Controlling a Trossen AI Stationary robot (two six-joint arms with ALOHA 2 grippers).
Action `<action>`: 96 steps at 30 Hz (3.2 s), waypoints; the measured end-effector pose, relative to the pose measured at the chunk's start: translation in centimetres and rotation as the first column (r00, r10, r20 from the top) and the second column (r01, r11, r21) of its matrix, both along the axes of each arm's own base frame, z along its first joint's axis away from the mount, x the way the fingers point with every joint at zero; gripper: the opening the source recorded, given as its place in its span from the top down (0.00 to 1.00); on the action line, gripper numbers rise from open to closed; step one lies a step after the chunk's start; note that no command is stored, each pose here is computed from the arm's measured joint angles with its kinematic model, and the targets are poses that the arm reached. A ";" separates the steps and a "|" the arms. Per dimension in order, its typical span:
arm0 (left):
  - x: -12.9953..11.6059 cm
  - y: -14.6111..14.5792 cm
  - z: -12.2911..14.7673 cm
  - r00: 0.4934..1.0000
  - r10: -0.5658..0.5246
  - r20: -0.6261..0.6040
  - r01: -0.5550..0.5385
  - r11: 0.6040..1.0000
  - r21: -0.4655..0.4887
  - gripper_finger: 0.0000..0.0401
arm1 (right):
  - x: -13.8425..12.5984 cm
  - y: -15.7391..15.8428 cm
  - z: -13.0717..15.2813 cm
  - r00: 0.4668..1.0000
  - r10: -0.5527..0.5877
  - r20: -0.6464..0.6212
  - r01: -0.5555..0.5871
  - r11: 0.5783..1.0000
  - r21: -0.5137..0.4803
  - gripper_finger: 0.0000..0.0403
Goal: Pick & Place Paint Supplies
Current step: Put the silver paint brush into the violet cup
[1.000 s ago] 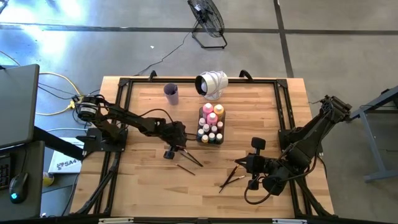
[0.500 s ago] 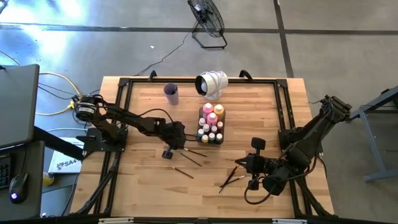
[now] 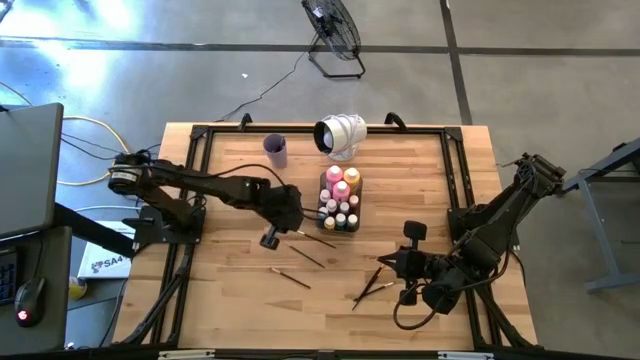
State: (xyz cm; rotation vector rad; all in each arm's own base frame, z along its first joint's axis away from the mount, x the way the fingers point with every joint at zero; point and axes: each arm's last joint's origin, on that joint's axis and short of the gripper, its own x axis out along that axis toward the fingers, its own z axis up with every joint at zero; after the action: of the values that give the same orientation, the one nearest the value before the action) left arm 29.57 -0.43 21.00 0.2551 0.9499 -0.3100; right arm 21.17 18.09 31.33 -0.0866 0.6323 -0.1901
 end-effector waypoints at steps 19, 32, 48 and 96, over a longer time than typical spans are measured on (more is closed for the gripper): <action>0.4 0.0 10.9 0.998 0.008 -0.069 -0.008 1.000 -0.006 1.00 | 4.5 0.2 -2.9 0.999 0.014 -0.035 -0.019 0.992 -0.128 0.99; 0.8 0.0 12.8 0.948 0.307 -0.088 -0.319 0.926 -0.202 1.00 | 10.5 0.1 -6.1 0.999 0.019 0.036 -0.002 0.908 -0.418 0.99; 0.9 -0.1 12.9 0.932 0.346 -0.105 -0.362 0.895 -0.262 1.00 | 12.6 -2.0 -6.7 0.996 -0.068 0.052 0.085 0.836 -0.542 0.76; 0.6 2.2 12.6 0.933 0.358 -0.041 -0.359 0.932 -0.038 0.72 | 12.4 -5.0 -7.8 0.986 -0.137 -0.091 0.078 0.878 -0.473 0.98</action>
State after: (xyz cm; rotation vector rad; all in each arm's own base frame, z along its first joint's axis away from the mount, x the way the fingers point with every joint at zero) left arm 30.22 1.72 33.63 0.0313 1.0005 0.0016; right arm 33.60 13.04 23.52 -0.5362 0.7034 -0.4482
